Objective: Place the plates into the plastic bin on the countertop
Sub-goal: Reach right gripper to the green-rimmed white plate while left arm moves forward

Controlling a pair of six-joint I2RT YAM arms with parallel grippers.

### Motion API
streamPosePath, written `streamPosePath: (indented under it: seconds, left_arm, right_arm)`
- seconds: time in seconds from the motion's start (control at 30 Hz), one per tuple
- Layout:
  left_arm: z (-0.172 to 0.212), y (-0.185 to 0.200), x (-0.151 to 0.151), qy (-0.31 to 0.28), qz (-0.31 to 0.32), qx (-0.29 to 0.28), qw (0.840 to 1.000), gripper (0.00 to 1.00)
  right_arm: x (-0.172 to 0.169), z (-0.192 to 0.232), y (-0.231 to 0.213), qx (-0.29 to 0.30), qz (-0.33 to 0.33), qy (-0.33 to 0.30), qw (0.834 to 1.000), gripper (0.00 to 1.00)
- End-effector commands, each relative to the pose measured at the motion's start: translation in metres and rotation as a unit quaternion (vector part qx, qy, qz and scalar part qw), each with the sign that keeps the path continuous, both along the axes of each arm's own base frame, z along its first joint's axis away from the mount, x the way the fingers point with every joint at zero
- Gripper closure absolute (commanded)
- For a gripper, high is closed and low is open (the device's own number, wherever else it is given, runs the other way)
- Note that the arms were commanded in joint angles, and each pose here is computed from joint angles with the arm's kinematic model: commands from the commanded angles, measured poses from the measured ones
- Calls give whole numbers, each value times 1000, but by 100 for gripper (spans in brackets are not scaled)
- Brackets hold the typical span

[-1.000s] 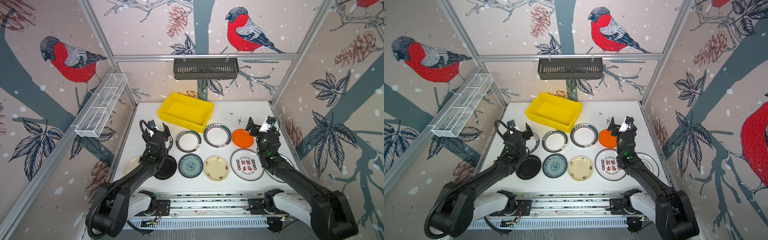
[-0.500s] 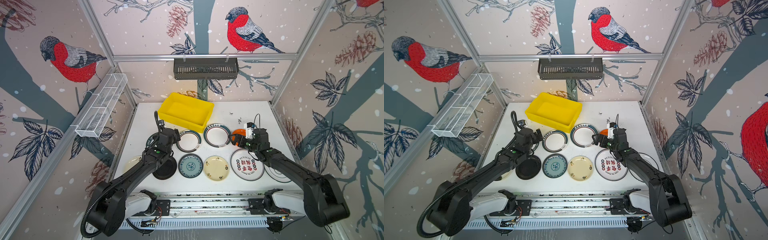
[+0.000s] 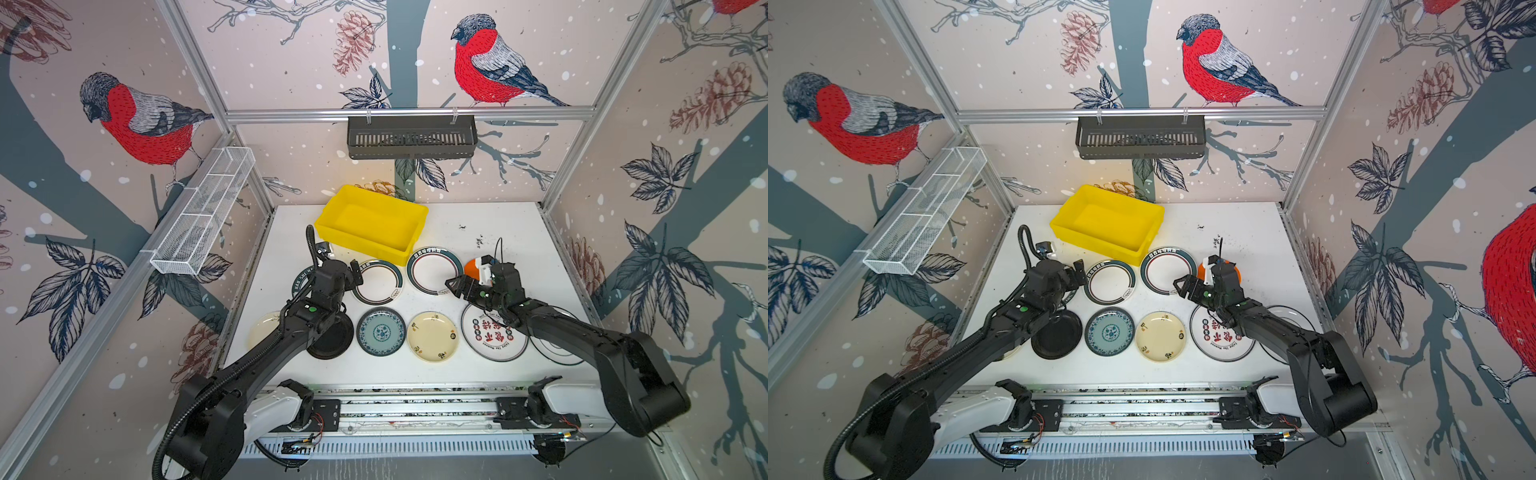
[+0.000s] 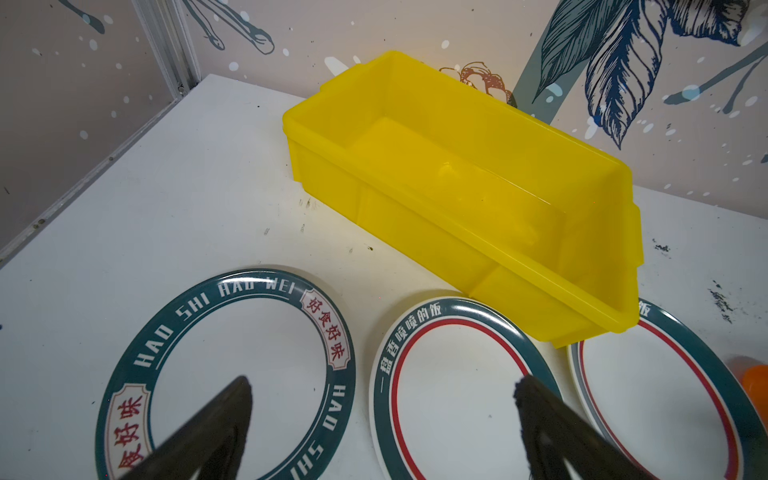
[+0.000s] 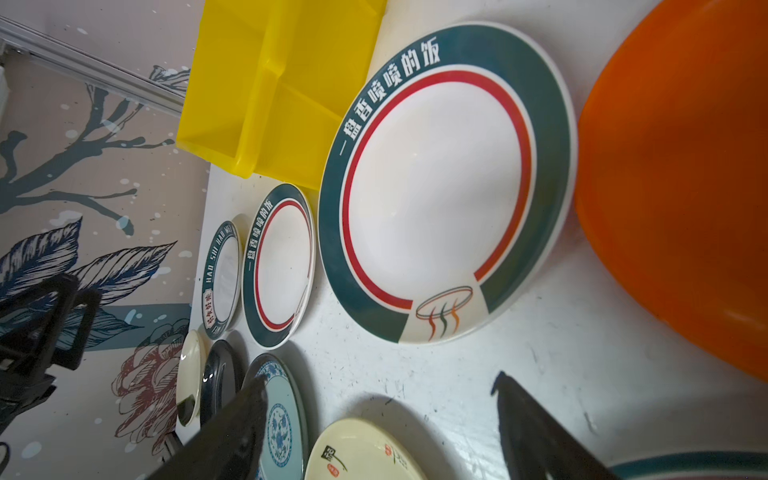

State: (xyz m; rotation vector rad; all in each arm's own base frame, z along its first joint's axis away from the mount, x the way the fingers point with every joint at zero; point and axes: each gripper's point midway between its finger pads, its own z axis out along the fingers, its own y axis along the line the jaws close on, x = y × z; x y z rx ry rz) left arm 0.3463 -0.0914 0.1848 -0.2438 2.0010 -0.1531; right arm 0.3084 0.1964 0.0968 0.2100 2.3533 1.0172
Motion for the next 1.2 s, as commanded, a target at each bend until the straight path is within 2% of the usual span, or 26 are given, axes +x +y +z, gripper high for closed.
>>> streamPosePath:
  seconds: [0.0, 0.07, 0.13, 0.43, 0.57, 0.7, 0.97, 1.17]
  left_arm:
    - [11, -3, -1, -19, -4, -17, 1000, 2]
    - [14, -3, -3, -24, -8, -21, 999, 2]
    - [16, -1, -5, -27, -7, -20, 999, 2]
    - [14, 4, -12, -26, -2, -20, 999, 2]
    - [12, 5, -13, -26, -1, -18, 1000, 2]
    - [16, 9, -12, -26, 6, 0, 1000, 2]
    - [14, 8, -13, -26, 4, -8, 1000, 2]
    - [9, 5, -12, -19, -2, -7, 1000, 3]
  right_arm:
    - [0, -4, 2, 10, -12, 7, 1000, 16]
    - [0, -7, 2, 14, -17, 9, 1000, 18]
    - [1, -11, 4, 21, -18, 14, 1000, 25]
    - [4, -33, 13, 37, -23, 45, 998, 43]
    - [10, -29, 10, 53, -45, 23, 997, 41]
    - [17, -35, 5, 39, -67, 25, 997, 43]
    - [23, -44, 5, 57, -81, 28, 995, 54]
    - [29, -45, 0, 55, -100, 20, 993, 58]
